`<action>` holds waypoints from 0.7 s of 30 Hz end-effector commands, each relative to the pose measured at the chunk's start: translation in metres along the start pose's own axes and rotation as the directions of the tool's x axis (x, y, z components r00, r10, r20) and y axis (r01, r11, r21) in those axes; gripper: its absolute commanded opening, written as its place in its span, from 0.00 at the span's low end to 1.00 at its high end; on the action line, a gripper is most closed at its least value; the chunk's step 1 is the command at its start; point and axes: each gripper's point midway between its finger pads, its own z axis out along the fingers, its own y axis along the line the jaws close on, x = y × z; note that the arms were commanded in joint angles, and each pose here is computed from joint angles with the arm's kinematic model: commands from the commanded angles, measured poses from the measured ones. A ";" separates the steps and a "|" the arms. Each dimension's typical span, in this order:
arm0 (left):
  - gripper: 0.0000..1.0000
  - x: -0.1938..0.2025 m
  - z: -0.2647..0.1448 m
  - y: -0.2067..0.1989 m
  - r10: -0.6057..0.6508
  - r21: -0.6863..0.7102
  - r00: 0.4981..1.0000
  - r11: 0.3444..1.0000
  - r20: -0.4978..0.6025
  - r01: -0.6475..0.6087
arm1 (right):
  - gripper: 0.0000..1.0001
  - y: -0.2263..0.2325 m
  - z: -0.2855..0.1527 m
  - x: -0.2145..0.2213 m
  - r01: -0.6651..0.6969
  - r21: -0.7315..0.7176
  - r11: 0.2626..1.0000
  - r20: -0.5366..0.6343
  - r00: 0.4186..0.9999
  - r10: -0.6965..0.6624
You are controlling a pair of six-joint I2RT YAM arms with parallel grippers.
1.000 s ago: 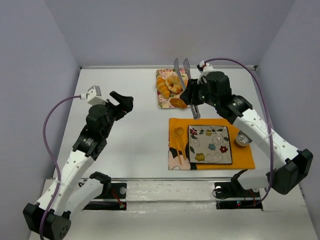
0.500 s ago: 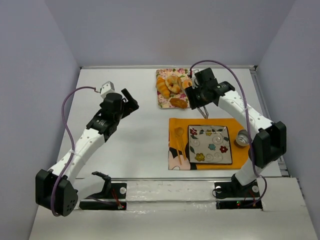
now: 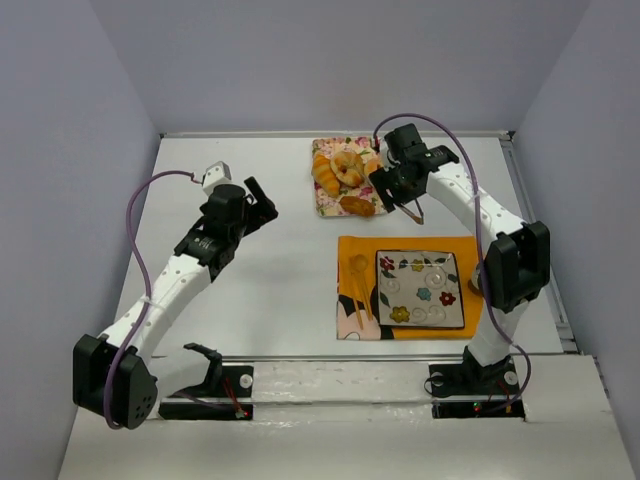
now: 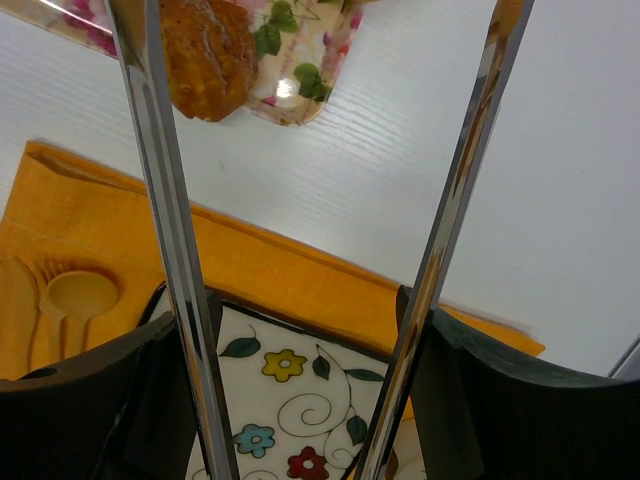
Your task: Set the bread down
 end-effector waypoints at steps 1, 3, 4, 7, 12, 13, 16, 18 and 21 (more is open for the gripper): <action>0.99 -0.019 0.000 -0.012 0.010 0.025 0.999 1.000 0.048 -0.011 | 0.76 -0.020 -0.002 -0.010 0.011 0.056 0.998 -0.005 1.000 -0.010; 0.99 -0.016 0.002 -0.011 0.013 0.023 0.999 1.000 0.040 -0.014 | 0.76 -0.018 0.002 -0.008 0.019 0.049 0.999 -0.021 1.000 -0.018; 0.99 -0.016 0.002 -0.010 0.015 0.021 0.999 1.000 0.040 -0.016 | 0.76 -0.018 0.003 -0.009 0.024 0.047 0.999 -0.024 0.999 -0.023; 0.99 -0.016 0.003 -0.011 0.019 0.022 0.999 1.000 0.037 -0.020 | 0.76 -0.017 0.009 -0.006 0.040 0.040 0.998 -0.051 0.998 -0.038; 0.99 -0.014 0.006 -0.011 0.024 0.022 0.999 0.999 0.030 -0.025 | 0.76 -0.018 0.016 -0.005 0.068 0.044 0.997 -0.073 0.995 -0.065; 0.99 -0.013 0.006 -0.012 0.024 0.026 0.999 0.999 0.028 -0.024 | 0.76 -0.017 0.017 -0.004 0.073 0.039 0.997 -0.082 0.994 -0.069; 0.99 -0.012 0.007 -0.011 0.025 0.024 0.999 0.999 0.022 -0.025 | 0.75 -0.018 0.023 -0.003 0.082 0.046 0.996 -0.100 0.992 -0.077; 0.99 -0.011 0.008 -0.011 0.027 0.023 0.999 0.999 0.021 -0.027 | 0.75 -0.022 0.029 -0.003 0.078 0.072 0.994 -0.118 0.991 -0.070; 0.99 -0.011 0.008 -0.010 0.029 0.019 0.999 0.999 0.021 -0.029 | 0.74 -0.024 0.032 -0.002 0.074 0.086 0.994 -0.131 0.990 -0.062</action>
